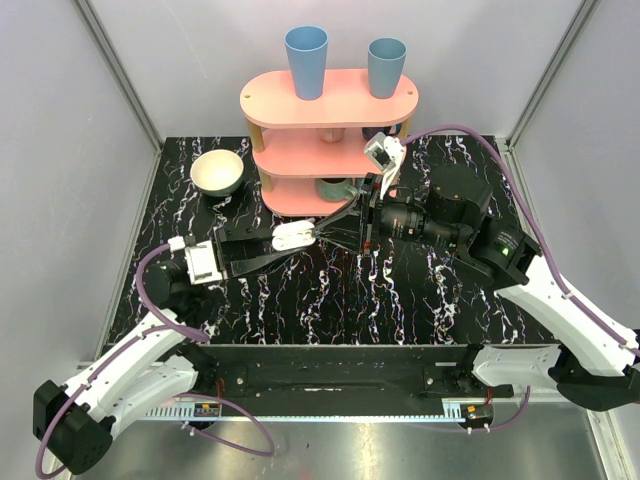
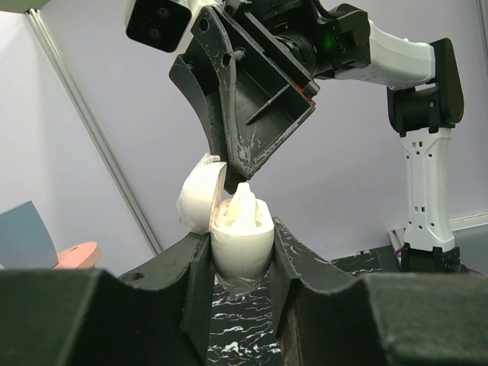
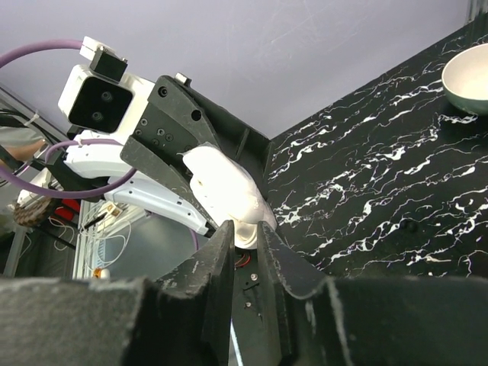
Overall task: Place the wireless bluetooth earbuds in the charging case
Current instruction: Adjust the earbuds in the charging case.
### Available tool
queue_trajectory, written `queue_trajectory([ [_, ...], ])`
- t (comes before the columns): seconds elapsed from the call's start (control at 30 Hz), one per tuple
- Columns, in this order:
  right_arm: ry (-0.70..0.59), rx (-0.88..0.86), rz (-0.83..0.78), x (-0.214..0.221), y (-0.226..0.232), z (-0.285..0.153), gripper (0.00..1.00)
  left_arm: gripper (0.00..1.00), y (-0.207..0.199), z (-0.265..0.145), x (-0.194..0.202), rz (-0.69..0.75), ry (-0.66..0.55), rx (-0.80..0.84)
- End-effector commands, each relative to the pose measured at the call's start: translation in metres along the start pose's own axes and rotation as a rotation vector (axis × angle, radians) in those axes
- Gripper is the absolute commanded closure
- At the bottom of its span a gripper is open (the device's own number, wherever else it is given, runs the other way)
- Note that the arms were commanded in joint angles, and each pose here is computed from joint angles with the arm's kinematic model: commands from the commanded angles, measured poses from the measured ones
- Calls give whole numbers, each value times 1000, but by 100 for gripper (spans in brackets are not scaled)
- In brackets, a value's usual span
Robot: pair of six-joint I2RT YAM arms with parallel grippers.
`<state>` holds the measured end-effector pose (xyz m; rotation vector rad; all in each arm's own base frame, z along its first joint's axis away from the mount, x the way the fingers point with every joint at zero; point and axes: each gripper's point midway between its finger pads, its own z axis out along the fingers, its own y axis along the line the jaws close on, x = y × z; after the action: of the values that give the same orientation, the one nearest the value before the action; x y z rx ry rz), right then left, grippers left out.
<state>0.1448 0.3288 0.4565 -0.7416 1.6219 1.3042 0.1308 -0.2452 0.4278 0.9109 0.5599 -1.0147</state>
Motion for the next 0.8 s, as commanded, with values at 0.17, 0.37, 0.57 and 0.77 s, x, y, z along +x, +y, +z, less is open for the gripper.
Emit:
queue_trajectory([
  [0.17, 34, -78, 16, 1, 10, 13, 80, 100, 1, 7, -25, 56, -61, 16],
  [0.37, 45, -62, 11, 4, 8, 14, 81, 100, 2, 8, -24, 57, -57, 16],
  [0.57, 115, -62, -4, 16, 8, 19, 85, 100, 6, 7, -21, 52, -53, -10],
  [0.77, 32, -21, -48, 0, 8, 1, 78, 100, 18, 0, -9, 61, -24, -98],
])
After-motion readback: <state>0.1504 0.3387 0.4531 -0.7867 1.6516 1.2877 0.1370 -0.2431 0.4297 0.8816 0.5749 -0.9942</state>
